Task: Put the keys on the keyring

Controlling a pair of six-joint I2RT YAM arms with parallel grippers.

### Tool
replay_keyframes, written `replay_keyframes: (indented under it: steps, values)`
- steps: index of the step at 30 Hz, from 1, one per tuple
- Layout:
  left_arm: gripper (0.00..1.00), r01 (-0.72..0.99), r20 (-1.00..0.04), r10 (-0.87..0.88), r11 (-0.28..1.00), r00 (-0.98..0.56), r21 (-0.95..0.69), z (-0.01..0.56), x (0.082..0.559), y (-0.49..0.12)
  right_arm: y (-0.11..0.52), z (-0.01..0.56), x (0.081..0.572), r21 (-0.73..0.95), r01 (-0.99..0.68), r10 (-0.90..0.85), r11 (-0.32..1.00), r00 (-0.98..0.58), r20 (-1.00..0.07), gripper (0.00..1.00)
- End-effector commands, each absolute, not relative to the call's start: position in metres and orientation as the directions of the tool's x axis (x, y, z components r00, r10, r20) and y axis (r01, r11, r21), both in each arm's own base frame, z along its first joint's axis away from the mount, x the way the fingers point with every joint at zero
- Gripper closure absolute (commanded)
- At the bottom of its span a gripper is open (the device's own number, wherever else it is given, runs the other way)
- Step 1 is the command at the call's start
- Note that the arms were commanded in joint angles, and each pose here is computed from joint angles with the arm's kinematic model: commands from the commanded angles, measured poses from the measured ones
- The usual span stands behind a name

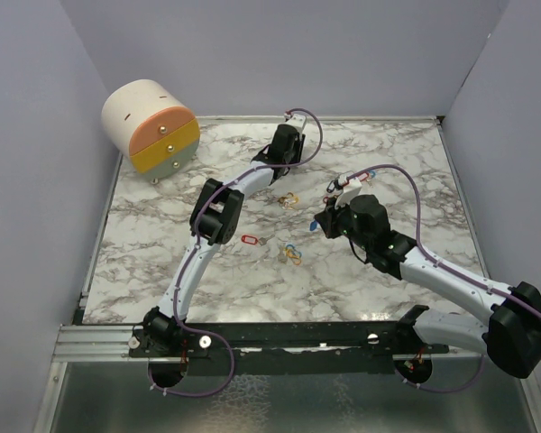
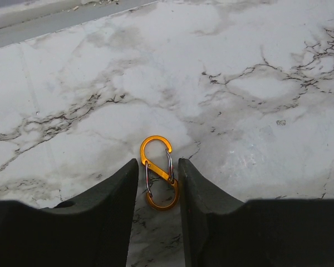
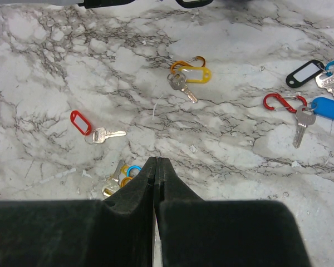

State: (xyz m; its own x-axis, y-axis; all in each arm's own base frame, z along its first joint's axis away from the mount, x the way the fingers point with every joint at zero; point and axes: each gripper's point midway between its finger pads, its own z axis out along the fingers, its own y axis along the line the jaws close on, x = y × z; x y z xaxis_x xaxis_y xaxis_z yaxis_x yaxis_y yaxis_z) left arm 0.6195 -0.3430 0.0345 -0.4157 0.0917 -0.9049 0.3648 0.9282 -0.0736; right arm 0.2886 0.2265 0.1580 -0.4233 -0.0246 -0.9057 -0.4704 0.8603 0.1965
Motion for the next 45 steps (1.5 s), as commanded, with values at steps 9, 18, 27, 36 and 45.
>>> replay_keyframes:
  steps: [9, 18, 27, 36, 45]
  values:
    - [0.93, 0.358, -0.889, 0.101, 0.931, -0.446, -0.074, 0.014, 0.617, -0.341, 0.225, 0.155, 0.29, 0.177, -0.461, -0.039, 0.869, -0.421, -0.906, 0.99]
    - [1.0, 0.357, -0.899, 0.091, 0.931, -0.429, -0.076, 0.044, 0.606, -0.333, 0.222, 0.15, 0.294, 0.167, -0.442, -0.041, 0.881, -0.423, -0.905, 0.99]
    - [1.0, 0.364, -0.867, 0.016, 0.911, -0.499, -0.193, 0.088, 0.545, -0.319, 0.216, 0.141, 0.303, 0.121, -0.404, -0.066, 0.907, -0.418, -0.906, 0.99]
    - [1.0, 0.41, -0.848, -0.062, 0.855, -0.526, -0.317, 0.14, 0.45, -0.319, 0.22, 0.139, 0.313, 0.102, -0.403, -0.069, 0.91, -0.389, -0.919, 0.99]
    - [1.0, 0.467, -0.838, -0.038, 0.816, -0.545, -0.341, 0.145, 0.362, -0.334, 0.232, 0.144, 0.317, 0.098, -0.469, -0.053, 0.878, -0.299, -0.953, 0.99]
